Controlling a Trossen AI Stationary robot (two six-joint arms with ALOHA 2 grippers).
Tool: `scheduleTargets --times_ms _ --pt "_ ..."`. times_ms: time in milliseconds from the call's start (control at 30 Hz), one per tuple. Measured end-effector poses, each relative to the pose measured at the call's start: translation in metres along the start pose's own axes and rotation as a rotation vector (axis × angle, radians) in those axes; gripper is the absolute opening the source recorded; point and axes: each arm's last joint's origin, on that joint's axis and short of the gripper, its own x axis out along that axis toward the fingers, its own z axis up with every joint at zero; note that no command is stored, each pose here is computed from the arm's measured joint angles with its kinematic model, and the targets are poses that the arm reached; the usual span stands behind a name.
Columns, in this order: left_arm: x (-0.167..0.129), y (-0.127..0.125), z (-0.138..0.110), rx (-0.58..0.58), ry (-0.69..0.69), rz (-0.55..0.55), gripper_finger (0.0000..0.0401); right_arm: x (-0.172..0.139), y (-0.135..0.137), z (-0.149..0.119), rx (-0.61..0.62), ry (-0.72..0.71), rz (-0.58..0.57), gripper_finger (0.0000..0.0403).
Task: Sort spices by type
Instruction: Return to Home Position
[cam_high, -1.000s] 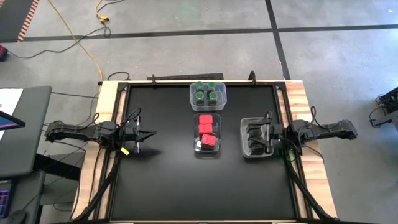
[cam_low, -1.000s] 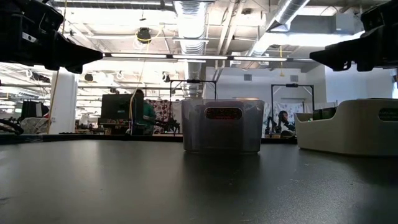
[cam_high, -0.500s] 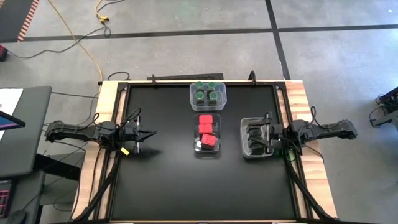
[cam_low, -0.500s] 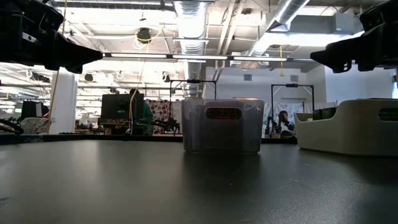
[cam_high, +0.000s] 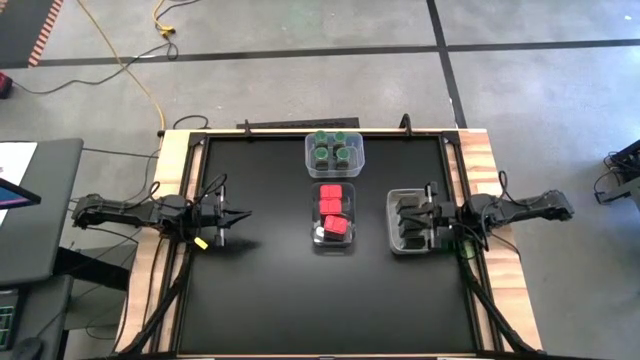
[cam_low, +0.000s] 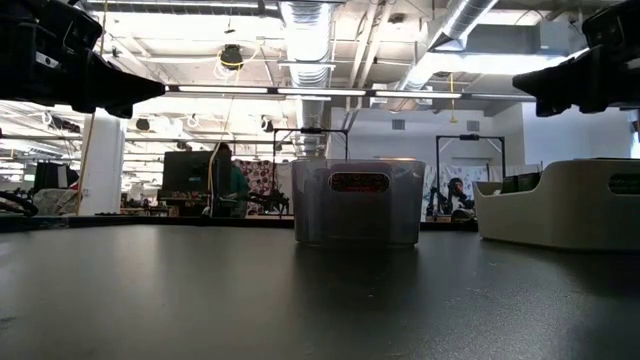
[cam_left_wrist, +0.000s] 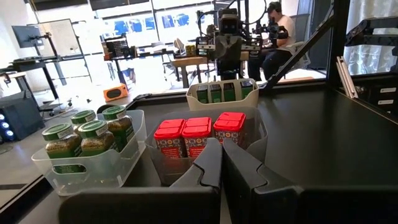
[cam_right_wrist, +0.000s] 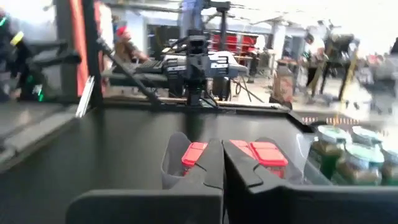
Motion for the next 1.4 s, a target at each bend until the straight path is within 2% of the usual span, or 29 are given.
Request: scheduleTargets --times_ms 167,567,1033,1167,1400 --pt "0.0 0.0 0.0 0.0 0.0 0.0 0.0 0.0004 -0.0033 -0.0003 0.12 0.002 -0.047 0.0018" --pt "0.0 0.0 0.0 0.0 0.0 0.0 0.0 0.0005 -0.0033 -0.0007 0.036 0.005 -0.035 0.002" --pt "0.0 0.0 0.0 0.0 0.0 0.0 0.0 0.0005 -0.0033 -0.0006 0.074 0.004 -0.033 0.0023" --pt "0.0 0.0 0.0 0.0 0.0 0.0 0.0 0.0005 -0.0033 -0.0007 0.128 0.004 -0.033 0.0023" --pt "0.0 0.0 0.0 0.0 0.0 0.0 0.0 0.0005 -0.0033 -0.0007 0.129 0.004 -0.032 0.0023"
